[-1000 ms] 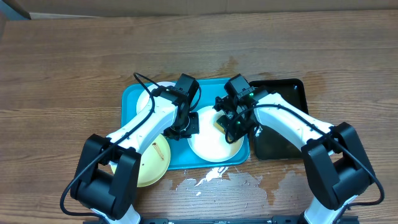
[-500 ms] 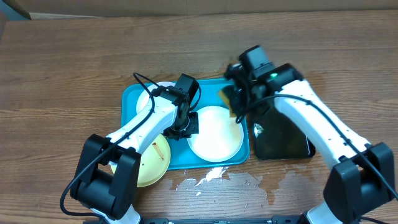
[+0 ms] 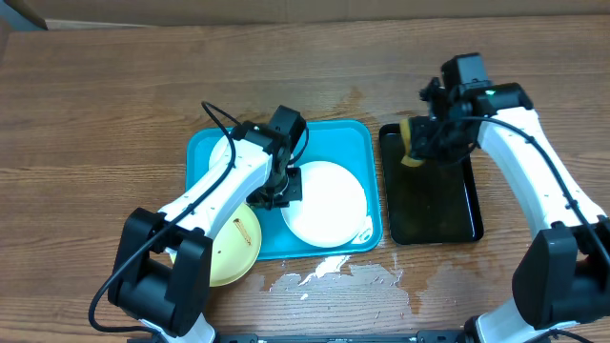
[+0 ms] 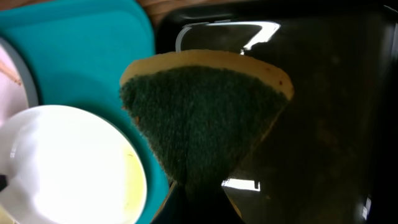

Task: Clean dirty plates on tray and stack at the side
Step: 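Return the sponge to the black tray with the right gripper, then lift the cleaned white plate off the teal tray with the left gripper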

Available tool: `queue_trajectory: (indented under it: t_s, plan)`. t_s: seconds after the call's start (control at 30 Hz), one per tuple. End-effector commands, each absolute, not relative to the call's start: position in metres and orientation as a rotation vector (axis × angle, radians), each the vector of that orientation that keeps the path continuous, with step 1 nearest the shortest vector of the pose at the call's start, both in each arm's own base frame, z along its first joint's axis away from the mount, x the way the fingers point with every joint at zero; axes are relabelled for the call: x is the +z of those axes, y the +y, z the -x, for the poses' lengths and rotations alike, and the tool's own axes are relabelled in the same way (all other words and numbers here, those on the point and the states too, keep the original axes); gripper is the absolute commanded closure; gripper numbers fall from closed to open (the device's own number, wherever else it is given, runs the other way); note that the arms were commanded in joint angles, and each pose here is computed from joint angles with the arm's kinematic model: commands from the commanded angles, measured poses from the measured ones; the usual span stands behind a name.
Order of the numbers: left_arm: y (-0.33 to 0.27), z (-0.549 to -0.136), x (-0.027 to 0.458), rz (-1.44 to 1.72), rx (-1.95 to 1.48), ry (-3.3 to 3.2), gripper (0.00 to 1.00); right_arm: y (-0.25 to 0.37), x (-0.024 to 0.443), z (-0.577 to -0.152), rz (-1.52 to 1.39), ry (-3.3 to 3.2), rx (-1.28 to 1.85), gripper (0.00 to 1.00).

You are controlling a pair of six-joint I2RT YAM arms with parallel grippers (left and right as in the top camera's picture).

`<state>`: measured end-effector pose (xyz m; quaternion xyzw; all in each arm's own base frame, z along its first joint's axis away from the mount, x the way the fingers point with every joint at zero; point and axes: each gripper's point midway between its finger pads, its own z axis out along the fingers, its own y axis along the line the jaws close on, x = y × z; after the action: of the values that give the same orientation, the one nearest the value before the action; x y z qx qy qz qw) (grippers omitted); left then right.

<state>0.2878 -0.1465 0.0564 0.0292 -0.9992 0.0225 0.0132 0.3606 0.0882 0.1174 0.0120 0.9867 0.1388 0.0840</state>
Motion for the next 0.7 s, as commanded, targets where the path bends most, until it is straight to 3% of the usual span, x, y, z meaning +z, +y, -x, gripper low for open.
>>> queue_trajectory:
  t_s: [0.0, 0.2, 0.67]
  plan:
    - [-0.144, -0.303, 0.068, -0.054, 0.012, -3.159, 0.96, 0.077, 0.130, -0.366, -0.116, 2.910, 0.424, 0.96]
    - [-0.124, -0.325, 0.096, 0.004, -0.211, -3.249, 0.96, 0.055, 0.130, -0.367, -0.205, 2.908, 0.413, 0.96]
    - [-0.139, -0.349, 0.129, 0.057, -0.199, -3.362, 0.96, 0.028, 0.129, -0.370, -0.308, 2.892, 0.400, 0.96]
